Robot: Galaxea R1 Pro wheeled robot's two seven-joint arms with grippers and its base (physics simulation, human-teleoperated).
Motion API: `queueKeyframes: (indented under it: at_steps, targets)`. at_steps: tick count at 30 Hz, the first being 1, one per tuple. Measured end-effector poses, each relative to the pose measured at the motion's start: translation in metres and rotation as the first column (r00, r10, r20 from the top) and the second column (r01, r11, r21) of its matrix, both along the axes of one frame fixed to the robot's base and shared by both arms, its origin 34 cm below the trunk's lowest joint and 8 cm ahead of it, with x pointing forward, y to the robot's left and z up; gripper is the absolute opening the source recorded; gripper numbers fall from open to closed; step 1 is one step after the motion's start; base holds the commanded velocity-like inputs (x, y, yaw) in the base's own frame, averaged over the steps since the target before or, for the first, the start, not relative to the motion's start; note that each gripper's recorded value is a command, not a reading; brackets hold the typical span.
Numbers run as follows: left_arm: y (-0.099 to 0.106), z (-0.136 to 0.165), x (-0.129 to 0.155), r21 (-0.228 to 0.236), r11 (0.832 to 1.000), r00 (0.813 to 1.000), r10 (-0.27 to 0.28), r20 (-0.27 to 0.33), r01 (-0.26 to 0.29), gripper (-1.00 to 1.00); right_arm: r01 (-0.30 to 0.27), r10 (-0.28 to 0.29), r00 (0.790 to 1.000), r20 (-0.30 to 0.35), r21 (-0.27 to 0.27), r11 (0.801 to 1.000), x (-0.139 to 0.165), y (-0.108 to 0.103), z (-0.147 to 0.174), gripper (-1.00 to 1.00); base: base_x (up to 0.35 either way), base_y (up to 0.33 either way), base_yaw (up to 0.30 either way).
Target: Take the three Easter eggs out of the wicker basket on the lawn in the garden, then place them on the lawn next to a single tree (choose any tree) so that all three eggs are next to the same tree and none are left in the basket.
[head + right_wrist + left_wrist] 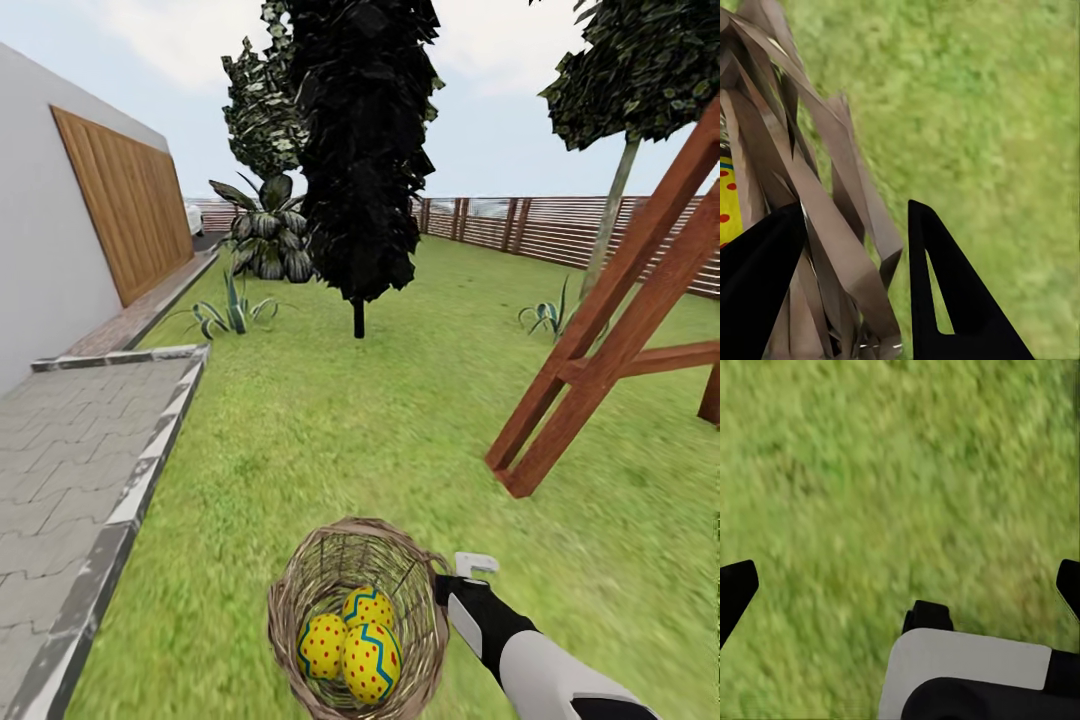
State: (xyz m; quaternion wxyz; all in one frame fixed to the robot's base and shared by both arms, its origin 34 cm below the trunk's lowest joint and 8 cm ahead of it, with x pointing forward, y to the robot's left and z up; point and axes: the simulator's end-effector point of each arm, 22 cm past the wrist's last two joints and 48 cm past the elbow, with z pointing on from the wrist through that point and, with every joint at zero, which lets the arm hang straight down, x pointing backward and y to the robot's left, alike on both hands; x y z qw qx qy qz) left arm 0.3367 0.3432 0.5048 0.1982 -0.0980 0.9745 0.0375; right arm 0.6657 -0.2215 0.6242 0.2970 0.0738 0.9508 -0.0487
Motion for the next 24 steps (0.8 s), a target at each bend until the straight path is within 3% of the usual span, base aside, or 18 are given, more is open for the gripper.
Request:
queueKeyframes:
  at_steps: [16,24]
  targets:
    - [0.0000,0.0012,0.0021,0.001,1.000,1.000,-0.003,0.006,0.003,1.00,-0.001,0.001,1.000,0.006,-0.001,1.000,0.0014,0.0000,0.0033,-1.00,0.331,0.144,-0.248]
    - [0.0001,0.0012,0.0020,0.003,1.000,1.000,-0.004,0.005,0.004,1.00,-0.001,0.001,1.000,0.007,-0.001,1.000,0.0015,0.0001,0.0035,-1.00,0.331,0.144,-0.043]
